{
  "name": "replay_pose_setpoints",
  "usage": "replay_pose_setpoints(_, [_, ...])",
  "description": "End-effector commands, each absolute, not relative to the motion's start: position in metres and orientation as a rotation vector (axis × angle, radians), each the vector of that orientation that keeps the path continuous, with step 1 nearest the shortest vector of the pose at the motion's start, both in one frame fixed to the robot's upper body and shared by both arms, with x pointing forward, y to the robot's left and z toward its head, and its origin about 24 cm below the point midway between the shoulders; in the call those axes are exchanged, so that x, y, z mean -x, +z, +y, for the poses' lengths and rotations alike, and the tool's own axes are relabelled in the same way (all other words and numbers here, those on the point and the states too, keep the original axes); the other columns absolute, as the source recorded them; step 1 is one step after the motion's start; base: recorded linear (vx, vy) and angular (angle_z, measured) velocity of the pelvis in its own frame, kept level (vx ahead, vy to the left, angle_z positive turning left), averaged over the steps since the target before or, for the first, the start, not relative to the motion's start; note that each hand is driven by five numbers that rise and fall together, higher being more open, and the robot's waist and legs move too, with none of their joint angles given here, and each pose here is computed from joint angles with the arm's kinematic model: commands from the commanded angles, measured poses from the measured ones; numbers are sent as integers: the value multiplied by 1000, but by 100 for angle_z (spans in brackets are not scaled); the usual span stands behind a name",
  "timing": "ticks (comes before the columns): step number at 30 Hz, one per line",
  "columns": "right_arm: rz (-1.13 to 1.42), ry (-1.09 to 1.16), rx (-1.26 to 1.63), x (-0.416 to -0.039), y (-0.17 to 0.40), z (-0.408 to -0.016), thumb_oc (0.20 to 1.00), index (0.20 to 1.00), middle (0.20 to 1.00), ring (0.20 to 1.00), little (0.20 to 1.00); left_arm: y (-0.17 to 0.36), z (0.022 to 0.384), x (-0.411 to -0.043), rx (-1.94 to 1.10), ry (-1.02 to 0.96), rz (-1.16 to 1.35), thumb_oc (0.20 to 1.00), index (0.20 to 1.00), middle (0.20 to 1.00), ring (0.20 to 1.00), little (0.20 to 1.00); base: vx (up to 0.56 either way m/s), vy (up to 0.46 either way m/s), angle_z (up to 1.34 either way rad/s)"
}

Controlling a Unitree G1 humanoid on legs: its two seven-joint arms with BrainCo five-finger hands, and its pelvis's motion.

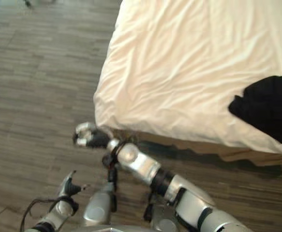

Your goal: Tidy up the quilt and then pick up the clothes from the bed and put them into the laundry hamper.

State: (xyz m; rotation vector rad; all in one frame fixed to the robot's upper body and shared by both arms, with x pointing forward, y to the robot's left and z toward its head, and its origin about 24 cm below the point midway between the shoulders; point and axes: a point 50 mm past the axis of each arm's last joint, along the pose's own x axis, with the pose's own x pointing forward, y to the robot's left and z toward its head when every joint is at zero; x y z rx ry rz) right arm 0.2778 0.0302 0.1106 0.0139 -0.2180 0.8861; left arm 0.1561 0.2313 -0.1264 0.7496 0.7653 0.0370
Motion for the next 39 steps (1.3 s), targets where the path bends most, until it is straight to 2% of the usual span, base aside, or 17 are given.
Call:
replay_pose_setpoints(1, [-665, 730, 17, -298, 208, 14, 200, 200, 200, 200, 200, -118, 235, -180, -761, 48, 724, 1000, 1000, 1000, 1000, 1000, -207, 29, -39])
replay_pose_setpoints(2, [-666, 729, 18, -298, 209, 14, 200, 200, 200, 200, 200, -117, 235, -181, -761, 48, 723, 1000, 1000, 1000, 1000, 1000, -255, 50, -32])
replay_pose_setpoints(5, [-791, 546, 152, -316, 238, -15, 200, 200, 200, 200, 200, -111, 230, -190, -763, 0, 661, 1000, 1000, 1000, 1000, 1000, -122, -3, -14])
replay_pose_setpoints(6, [-741, 369, 257, -342, 234, -46, 200, 200, 200, 200, 200, -106, 217, -201, -775, -67, 605, 1000, 1000, 1000, 1000, 1000, -132, -55, -14])
replay_pose_setpoints(7, [-742, 369, 258, -342, 234, -46, 200, 200, 200, 200, 200, -106, 217, -201, -775, -67, 604, 1000, 1000, 1000, 1000, 1000, -125, -55, -7])
replay_pose_setpoints(9, [-642, 189, 345, -366, 225, -87, 200, 200, 200, 200, 200, -103, 217, -203, -785, -87, 583, 1000, 1000, 1000, 1000, 1000, -73, 29, 0])
replay_pose_setpoints(11, [-514, 33, 316, -375, 198, -130, 200, 200, 200, 200, 200, -106, 215, -199, -771, -100, 597, 1000, 1000, 1000, 1000, 1000, -58, 122, 4])
replay_pose_setpoints(13, [-391, -68, 150, -372, 165, -162, 200, 200, 200, 200, 200, -102, 215, -206, -742, -85, 593, 1000, 1000, 1000, 1000, 1000, 14, 135, -24])
replay_pose_setpoints(14, [-203, -137, 109, -358, 109, -190, 200, 200, 200, 200, 200, -99, 215, -215, -708, -59, 606, 1000, 1000, 1000, 1000, 1000, 50, 84, -36])
replay_pose_setpoints(16, [-138, -153, 89, -349, 88, -197, 200, 200, 200, 200, 200, -100, 214, -216, -694, -52, 613, 1000, 1000, 1000, 1000, 1000, 96, 64, -29])
replay_pose_setpoints(17, [32, -219, 60, -325, 40, -220, 200, 200, 200, 200, 200, -103, 211, -215, -685, -54, 640, 1000, 1000, 1000, 1000, 1000, 128, 68, -32])
replay_pose_setpoints(18, [33, -220, 60, -325, 40, -221, 200, 200, 200, 200, 200, -103, 211, -215, -686, -55, 641, 1000, 1000, 1000, 1000, 1000, 182, 68, -28])
replay_pose_setpoints(21, [311, -343, 31, -269, -30, -252, 200, 200, 200, 200, 200, -113, 214, -205, -674, -42, 720, 1000, 1000, 1000, 1000, 1000, 201, 57, -32])
replay_pose_setpoints(24, [553, -380, 49, -210, -80, -265, 200, 200, 200, 200, 200, -120, 216, -196, -661, -38, 778, 1000, 1000, 1000, 1000, 1000, 204, 107, -34])
replay_pose_setpoints(26, [722, -383, 53, -167, -109, -265, 1000, 1000, 1000, 1000, 1000, -125, 214, -188, -659, -57, 811, 1000, 1000, 1000, 1000, 1000, 170, 90, -25])
replay_pose_setpoints(30, [1035, -333, 73, -104, -149, -246, 1000, 1000, 1000, 1000, 1000, -126, 206, -190, -627, -80, 818, 1000, 1000, 1000, 1000, 1000, 136, 41, 0])
replay_pose_setpoints(39, [1108, -176, 207, -99, -156, -234, 1000, 1000, 1000, 1000, 1000, -134, 217, -169, -721, -186, 877, 1000, 1000, 1000, 1000, 1000, 146, -125, -83])
